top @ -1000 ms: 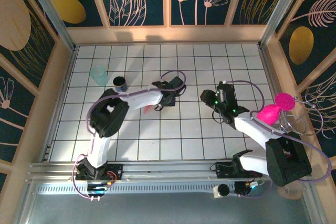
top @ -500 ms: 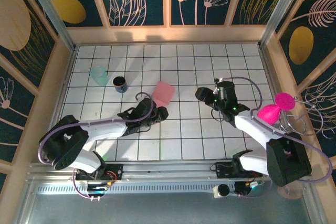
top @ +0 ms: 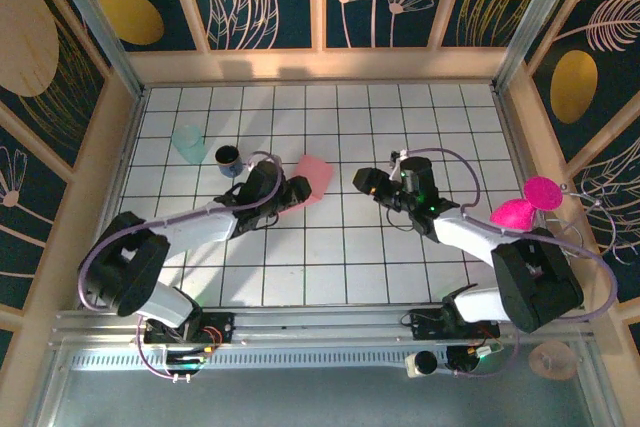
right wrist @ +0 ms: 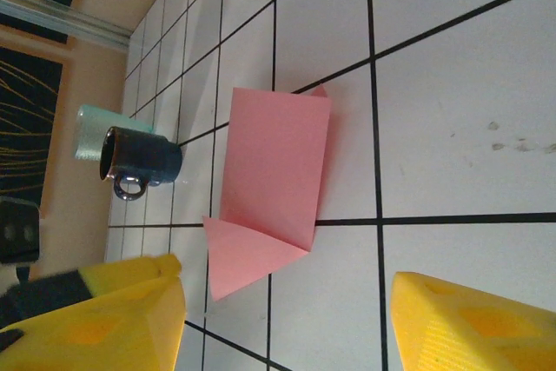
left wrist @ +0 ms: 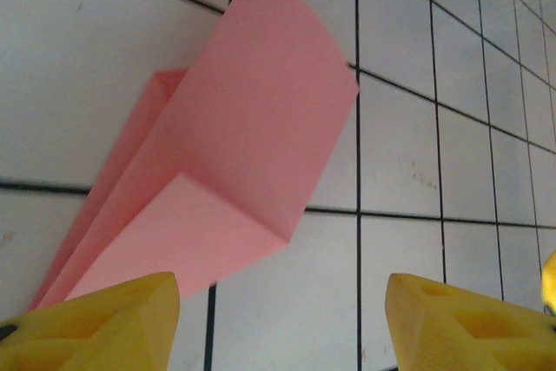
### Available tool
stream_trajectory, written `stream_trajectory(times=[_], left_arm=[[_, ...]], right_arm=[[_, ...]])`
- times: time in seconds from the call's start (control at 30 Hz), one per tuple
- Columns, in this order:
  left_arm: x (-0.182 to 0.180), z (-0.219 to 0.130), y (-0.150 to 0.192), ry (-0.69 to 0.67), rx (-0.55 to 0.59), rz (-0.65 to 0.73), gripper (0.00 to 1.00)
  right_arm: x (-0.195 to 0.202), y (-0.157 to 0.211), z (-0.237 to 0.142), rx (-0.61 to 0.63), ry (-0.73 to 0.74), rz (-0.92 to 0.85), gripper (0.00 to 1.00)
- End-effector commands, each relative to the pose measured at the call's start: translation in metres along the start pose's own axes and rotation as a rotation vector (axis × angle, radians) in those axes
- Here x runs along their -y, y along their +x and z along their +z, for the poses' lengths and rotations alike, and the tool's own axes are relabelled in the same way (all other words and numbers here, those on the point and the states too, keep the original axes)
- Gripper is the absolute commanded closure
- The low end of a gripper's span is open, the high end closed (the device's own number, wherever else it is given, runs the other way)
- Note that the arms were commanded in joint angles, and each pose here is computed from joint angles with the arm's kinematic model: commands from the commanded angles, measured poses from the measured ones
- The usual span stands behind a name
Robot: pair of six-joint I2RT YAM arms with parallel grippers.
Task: Fold a paper plane with a square sheet of paper (pick it up from the middle)
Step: Turn over the paper at the center of the table, then fold the wing for the fifth time at the center of the table.
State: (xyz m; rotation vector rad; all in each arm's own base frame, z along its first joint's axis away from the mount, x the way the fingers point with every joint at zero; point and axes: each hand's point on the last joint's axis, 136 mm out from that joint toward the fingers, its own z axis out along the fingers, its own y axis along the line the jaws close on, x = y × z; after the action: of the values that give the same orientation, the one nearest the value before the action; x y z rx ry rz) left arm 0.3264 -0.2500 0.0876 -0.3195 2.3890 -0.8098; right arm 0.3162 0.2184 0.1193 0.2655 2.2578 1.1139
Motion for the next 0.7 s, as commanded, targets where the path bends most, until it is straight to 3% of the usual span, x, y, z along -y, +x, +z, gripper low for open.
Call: stream_trajectory(times=[0.0,0.27,0.67], left_arm=[[0.014,0.014,-0.013,0.040,-0.007,0.041,0.37],[-0.003,0.050,-0.013,-0.014,-0.062,0.033,0.41],[-0.040,0.069,0.005,-0.097,-0.128,-0.028,0.44]], right_arm=[[-0.015,-0.011,0.009,0.043,-0.034,0.029,0.36],[-0.017,-0.002,0.034,-0.038,-0.057,0.075,0.37],[-0.011,0.017,0.056,-0.113,-0.007,0.171,0.40]])
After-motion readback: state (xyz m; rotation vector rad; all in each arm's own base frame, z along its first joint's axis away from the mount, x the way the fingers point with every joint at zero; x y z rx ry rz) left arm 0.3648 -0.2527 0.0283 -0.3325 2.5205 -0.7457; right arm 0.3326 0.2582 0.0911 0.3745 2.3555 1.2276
